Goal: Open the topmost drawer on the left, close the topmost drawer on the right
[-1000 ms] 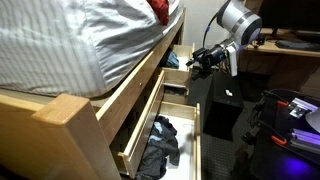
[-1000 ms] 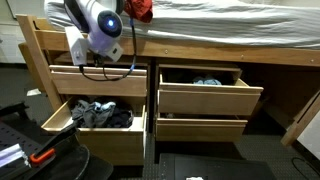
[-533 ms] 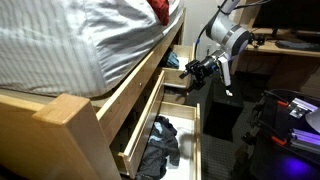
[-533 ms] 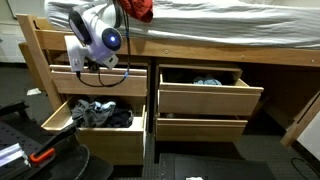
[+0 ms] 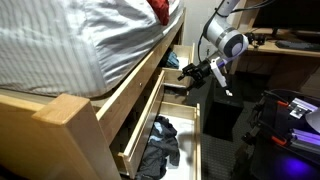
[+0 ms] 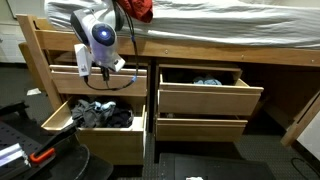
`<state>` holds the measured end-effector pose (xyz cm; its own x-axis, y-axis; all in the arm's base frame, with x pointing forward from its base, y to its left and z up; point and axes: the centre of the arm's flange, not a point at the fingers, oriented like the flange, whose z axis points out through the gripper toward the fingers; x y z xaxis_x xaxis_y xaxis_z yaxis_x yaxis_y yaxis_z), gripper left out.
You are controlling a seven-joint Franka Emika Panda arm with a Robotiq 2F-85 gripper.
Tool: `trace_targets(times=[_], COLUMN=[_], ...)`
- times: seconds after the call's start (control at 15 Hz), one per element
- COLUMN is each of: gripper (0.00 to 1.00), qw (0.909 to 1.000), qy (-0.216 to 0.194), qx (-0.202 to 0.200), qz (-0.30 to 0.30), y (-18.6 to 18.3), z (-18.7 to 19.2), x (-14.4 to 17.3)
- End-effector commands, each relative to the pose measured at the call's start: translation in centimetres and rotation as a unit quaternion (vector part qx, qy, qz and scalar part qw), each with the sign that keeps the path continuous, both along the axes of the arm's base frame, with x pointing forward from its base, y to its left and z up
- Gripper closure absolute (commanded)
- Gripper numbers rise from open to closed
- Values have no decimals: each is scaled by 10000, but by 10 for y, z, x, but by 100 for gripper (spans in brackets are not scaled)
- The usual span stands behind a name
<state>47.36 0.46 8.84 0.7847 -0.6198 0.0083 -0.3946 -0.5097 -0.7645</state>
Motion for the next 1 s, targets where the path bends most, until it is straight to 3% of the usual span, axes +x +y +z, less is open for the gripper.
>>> trace_targets(times=[0.0, 0.07, 0.33, 0.6, 0.87, 0.93], gripper=[0, 0, 0, 0, 0, 0], qw=[9952, 9986, 9953, 9956, 9789, 9864], qy=[178, 131, 271, -623, -1521, -1168], qx=[-851, -442, -891, -24, 611, 444], qz=[-439, -263, -282, -702, -1221, -1069], y=[-8, -8, -9, -2, 8, 7], z=[-25, -12, -20, -40, -64, -37], x=[16, 5, 8, 42, 79, 63])
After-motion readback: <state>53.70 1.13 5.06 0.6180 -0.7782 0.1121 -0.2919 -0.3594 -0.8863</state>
